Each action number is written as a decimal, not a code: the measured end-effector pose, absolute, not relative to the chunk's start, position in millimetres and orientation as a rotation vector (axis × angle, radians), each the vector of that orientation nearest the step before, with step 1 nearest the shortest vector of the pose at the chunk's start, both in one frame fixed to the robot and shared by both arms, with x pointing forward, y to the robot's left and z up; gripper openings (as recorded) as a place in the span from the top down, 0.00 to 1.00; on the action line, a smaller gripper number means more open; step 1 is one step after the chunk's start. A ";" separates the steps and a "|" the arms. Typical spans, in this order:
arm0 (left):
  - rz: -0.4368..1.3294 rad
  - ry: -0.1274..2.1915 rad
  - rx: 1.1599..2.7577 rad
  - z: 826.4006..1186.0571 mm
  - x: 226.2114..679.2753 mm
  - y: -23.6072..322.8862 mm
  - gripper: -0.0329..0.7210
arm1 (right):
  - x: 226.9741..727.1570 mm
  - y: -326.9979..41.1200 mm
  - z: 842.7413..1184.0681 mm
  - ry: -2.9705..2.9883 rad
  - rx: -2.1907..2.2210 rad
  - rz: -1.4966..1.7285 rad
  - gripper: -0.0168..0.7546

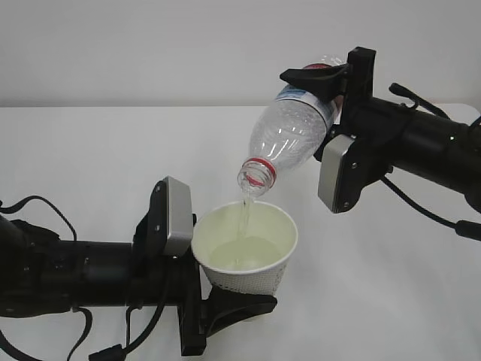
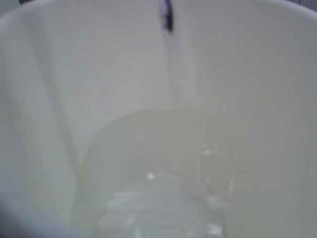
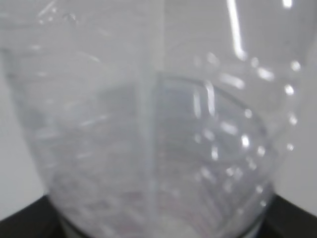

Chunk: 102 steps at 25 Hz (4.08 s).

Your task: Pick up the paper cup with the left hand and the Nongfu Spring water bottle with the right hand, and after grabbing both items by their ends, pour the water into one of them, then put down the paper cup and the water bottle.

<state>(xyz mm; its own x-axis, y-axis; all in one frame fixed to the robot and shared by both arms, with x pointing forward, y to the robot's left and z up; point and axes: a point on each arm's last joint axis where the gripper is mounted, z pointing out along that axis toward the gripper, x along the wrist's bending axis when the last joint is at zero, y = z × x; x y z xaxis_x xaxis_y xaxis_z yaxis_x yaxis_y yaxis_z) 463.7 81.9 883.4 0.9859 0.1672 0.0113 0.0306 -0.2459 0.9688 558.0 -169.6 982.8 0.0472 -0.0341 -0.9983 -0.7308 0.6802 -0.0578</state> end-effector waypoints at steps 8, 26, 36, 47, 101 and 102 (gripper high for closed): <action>0.116 0.120 1.824 883.0 461.7 81.6 0.28 | 557.3 -169.0 985.0 1.418 -0.677 0.611 0.34; 0.116 0.120 1.830 882.5 461.7 81.8 0.28 | 557.5 -168.9 985.5 1.410 -0.687 0.600 0.34; 0.117 0.121 1.833 882.1 461.8 81.9 0.28 | 557.5 -168.9 985.5 1.409 -0.688 0.599 0.34; 0.118 0.122 1.836 881.9 461.8 81.9 0.28 | 557.5 -168.8 985.6 1.408 -0.688 0.599 0.34; 0.134 0.163 1.832 880.9 464.8 82.4 0.28 | 556.8 -168.9 985.3 1.447 -0.617 0.682 0.35; 0.134 0.163 1.832 880.9 464.8 82.4 0.28 | 556.8 -168.9 985.3 1.448 -0.615 0.684 0.35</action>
<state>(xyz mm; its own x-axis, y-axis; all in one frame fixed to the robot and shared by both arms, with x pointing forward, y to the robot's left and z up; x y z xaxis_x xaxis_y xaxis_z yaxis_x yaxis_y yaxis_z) 464.8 82.4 880.9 0.9834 0.1811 0.0067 0.0413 -0.2603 0.9647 556.8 -168.9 985.3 0.0027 0.0485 -0.9988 -0.7410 0.6708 0.0305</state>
